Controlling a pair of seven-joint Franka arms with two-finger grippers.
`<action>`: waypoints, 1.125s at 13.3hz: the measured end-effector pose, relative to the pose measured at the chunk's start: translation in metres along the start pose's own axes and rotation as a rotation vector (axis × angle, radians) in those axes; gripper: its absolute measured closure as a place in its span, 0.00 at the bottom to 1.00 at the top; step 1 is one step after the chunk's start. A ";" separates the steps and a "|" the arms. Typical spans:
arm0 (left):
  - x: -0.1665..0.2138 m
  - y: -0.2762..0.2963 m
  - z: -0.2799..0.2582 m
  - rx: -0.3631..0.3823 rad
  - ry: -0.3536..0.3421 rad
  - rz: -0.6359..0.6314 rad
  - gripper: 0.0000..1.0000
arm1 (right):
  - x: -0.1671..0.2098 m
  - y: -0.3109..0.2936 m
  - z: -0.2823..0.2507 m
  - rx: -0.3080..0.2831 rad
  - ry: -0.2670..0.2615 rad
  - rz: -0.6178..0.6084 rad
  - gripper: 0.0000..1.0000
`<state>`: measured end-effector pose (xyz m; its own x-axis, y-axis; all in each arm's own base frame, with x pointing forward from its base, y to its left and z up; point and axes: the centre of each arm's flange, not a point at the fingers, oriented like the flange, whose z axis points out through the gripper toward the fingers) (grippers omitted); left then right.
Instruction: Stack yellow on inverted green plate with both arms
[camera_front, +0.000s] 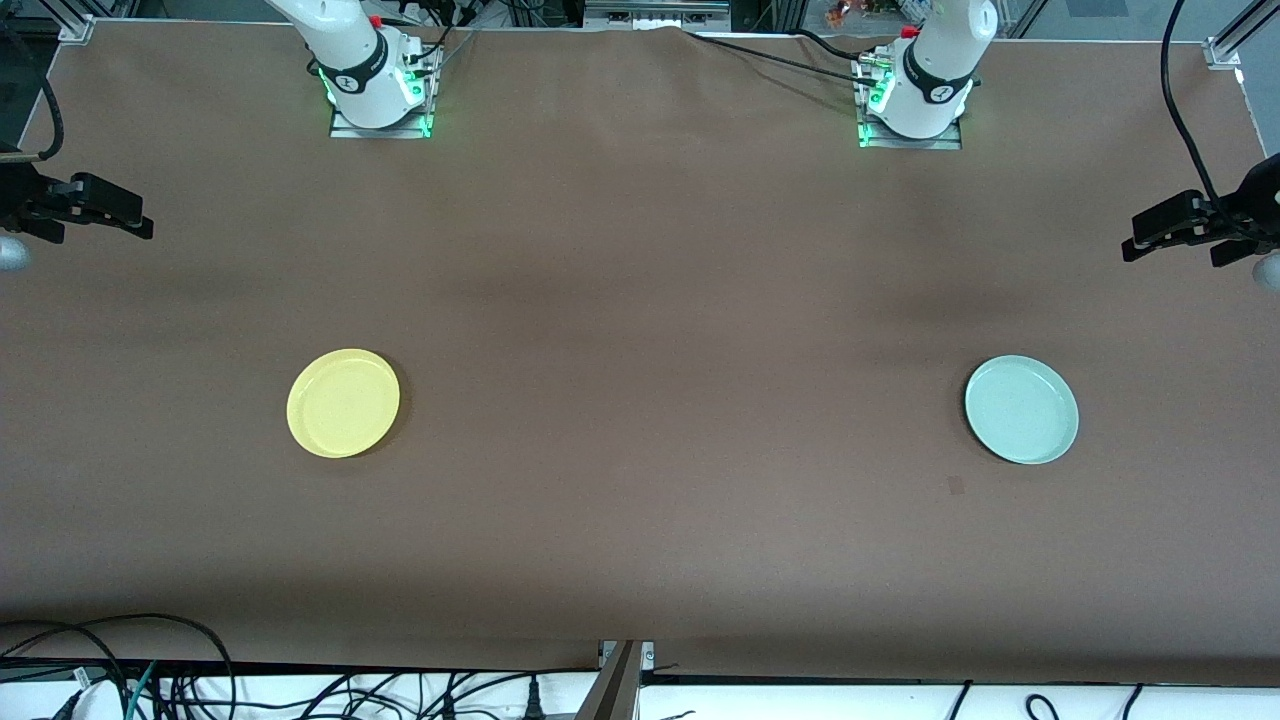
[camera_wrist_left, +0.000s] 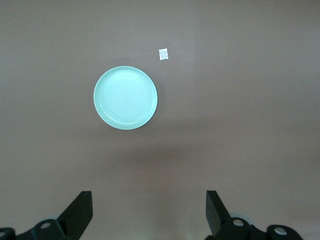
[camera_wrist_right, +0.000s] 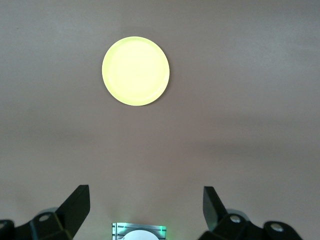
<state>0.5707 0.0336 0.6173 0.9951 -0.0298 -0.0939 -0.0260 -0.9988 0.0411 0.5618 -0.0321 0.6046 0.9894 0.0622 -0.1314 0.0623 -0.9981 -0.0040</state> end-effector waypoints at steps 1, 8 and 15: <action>0.000 0.000 0.000 0.000 0.000 0.000 0.00 | 0.000 0.000 0.000 0.000 0.000 0.000 0.00; 0.000 -0.005 0.000 0.004 0.000 -0.009 0.00 | 0.000 0.000 0.001 0.000 -0.001 0.001 0.00; 0.034 -0.023 0.050 -0.010 -0.037 -0.030 0.00 | 0.001 0.002 0.001 0.000 -0.003 0.004 0.00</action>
<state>0.6007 0.0535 0.5630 0.9913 -0.0012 -0.1319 0.0051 -0.9989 0.0476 0.5624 -0.0345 0.6031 0.9893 0.0578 -0.1340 0.0578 -0.9983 -0.0038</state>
